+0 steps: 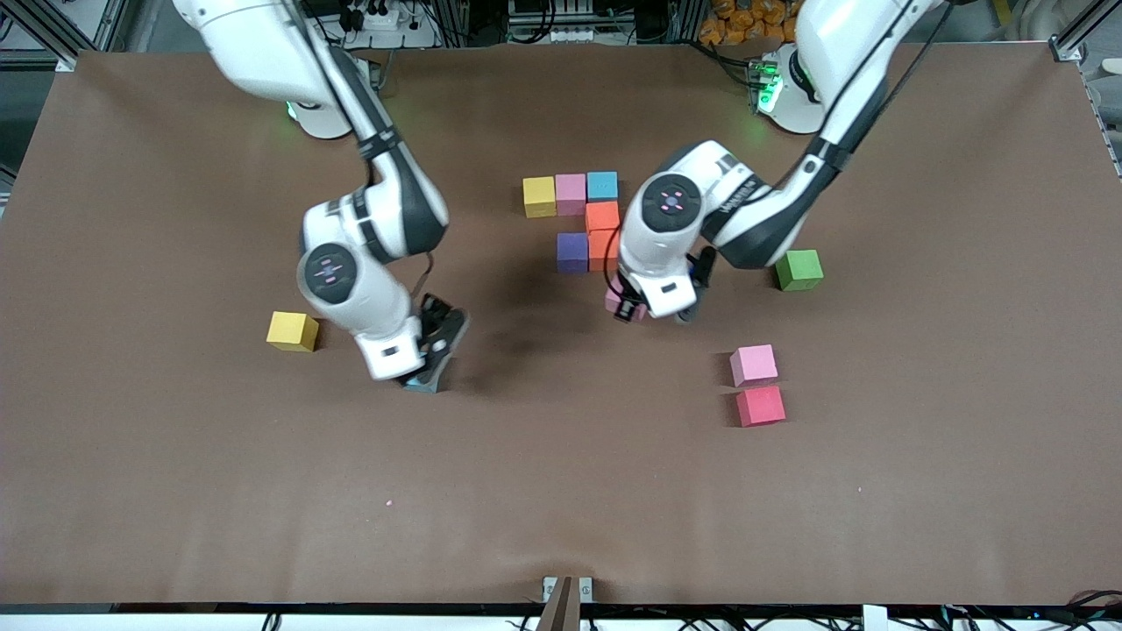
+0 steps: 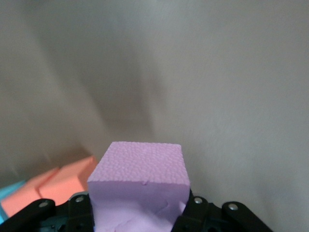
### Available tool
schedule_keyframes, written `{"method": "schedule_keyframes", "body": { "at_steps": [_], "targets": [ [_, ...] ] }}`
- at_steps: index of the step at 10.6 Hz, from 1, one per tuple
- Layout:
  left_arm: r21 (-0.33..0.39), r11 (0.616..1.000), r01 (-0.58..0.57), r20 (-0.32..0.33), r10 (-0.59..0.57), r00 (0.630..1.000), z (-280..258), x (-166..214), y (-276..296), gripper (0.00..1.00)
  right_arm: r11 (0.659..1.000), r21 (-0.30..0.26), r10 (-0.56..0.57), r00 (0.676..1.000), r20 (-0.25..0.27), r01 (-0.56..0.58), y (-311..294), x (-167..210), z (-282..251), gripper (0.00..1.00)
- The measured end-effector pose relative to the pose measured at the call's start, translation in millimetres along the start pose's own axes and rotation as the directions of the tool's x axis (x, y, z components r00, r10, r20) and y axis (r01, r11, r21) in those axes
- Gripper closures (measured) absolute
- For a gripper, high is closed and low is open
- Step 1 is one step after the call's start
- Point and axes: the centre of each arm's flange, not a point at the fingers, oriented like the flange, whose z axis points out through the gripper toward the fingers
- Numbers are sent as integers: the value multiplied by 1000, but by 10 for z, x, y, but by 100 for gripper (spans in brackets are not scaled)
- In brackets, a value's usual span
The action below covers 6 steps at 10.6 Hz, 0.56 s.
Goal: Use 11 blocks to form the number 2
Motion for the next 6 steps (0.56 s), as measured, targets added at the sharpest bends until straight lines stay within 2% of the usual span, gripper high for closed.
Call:
{"method": "schedule_keyframes", "body": {
  "at_steps": [2, 3, 4, 6],
  "targets": [
    [-3, 997, 74, 14, -74, 997, 22, -412, -78, 41, 987, -3, 162, 987, -3, -162, 336, -245, -25, 0],
    [-6, 994, 108, 18, -108, 994, 11, -560, -120, 41, 967, -3, 255, 967, -1, -255, 448, -336, -9, 0],
    [-4, 990, 138, 20, -138, 990, 21, -697, -178, 41, 939, -3, 343, 939, 2, -343, 507, -376, 23, 0],
    [8, 975, 220, 20, -220, 975, 91, -979, -313, 41, 851, -7, 525, 851, 2, -525, 556, -362, 80, 0]
  ]
}}
